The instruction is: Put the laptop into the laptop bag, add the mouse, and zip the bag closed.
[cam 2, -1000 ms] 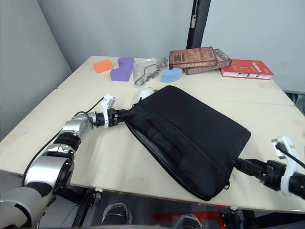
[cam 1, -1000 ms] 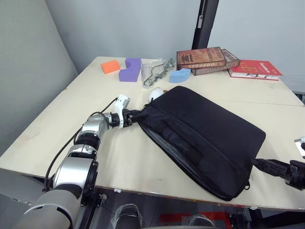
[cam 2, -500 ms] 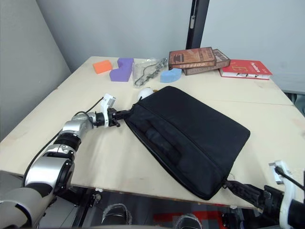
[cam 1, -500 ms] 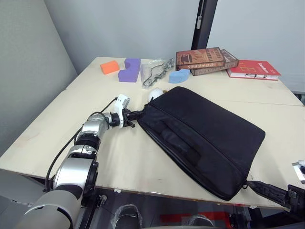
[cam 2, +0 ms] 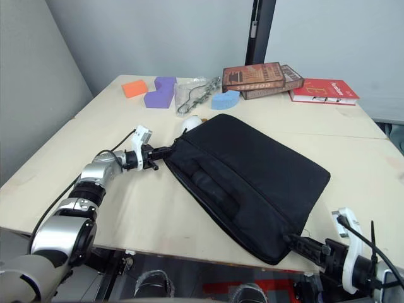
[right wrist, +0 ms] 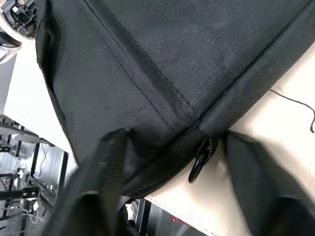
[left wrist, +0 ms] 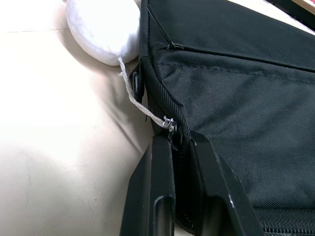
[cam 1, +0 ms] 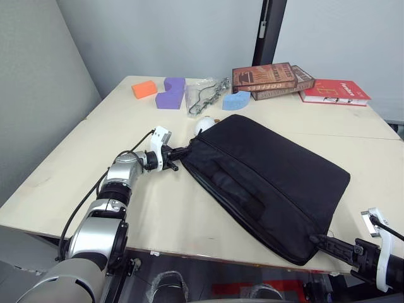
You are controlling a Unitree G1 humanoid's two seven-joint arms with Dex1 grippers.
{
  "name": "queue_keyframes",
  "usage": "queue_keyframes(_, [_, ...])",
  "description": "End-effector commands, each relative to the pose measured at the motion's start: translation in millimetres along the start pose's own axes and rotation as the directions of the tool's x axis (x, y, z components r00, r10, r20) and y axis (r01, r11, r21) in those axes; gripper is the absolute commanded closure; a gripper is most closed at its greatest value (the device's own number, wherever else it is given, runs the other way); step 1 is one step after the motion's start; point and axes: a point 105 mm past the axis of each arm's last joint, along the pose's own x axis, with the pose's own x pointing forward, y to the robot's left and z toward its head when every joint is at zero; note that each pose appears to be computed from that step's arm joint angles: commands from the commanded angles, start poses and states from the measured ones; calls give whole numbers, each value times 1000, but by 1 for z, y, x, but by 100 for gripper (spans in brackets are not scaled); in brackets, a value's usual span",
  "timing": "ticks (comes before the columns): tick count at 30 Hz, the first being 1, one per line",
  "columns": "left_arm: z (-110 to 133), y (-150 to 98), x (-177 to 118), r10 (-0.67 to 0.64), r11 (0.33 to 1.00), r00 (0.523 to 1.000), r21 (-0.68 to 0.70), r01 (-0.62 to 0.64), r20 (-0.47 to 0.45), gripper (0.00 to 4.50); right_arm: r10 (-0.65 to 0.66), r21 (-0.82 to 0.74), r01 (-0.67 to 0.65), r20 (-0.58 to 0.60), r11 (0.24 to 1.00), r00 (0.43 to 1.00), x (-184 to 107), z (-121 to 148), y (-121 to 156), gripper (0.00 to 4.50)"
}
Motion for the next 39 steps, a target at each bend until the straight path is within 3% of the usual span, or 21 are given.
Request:
queue_keyframes(1, [-4,3,-6,17,1000,1000,3,-17,-15,450,-8,-13,8,6,1000,1000,-3,4,-4,284])
queue_keyframes(6, [-3,3,-8,18,1000,1000,6,-18,-13,450,-1,-19,1,20,1000,1000,-3,10,-6,444])
queue_keyframes(12, [3,9,-22,47,998,999,31,-47,9,450,2,-72,4,86,997,996,2,37,-19,444])
queue_keyframes(17, [7,2,-44,41,997,999,70,-42,11,450,-44,-160,75,188,984,981,20,82,-32,444])
queue_keyframes(25, [-5,-29,-87,45,996,998,76,-42,-33,450,-19,-228,70,220,971,975,54,123,-35,444])
queue_keyframes(34, [-39,-67,-115,71,997,994,-6,-72,-83,450,33,-262,4,138,965,990,61,117,-30,444])
queue_keyframes(39, [-45,-53,-122,171,985,983,-21,-172,-60,450,57,-237,-24,133,971,989,66,110,-24,444])
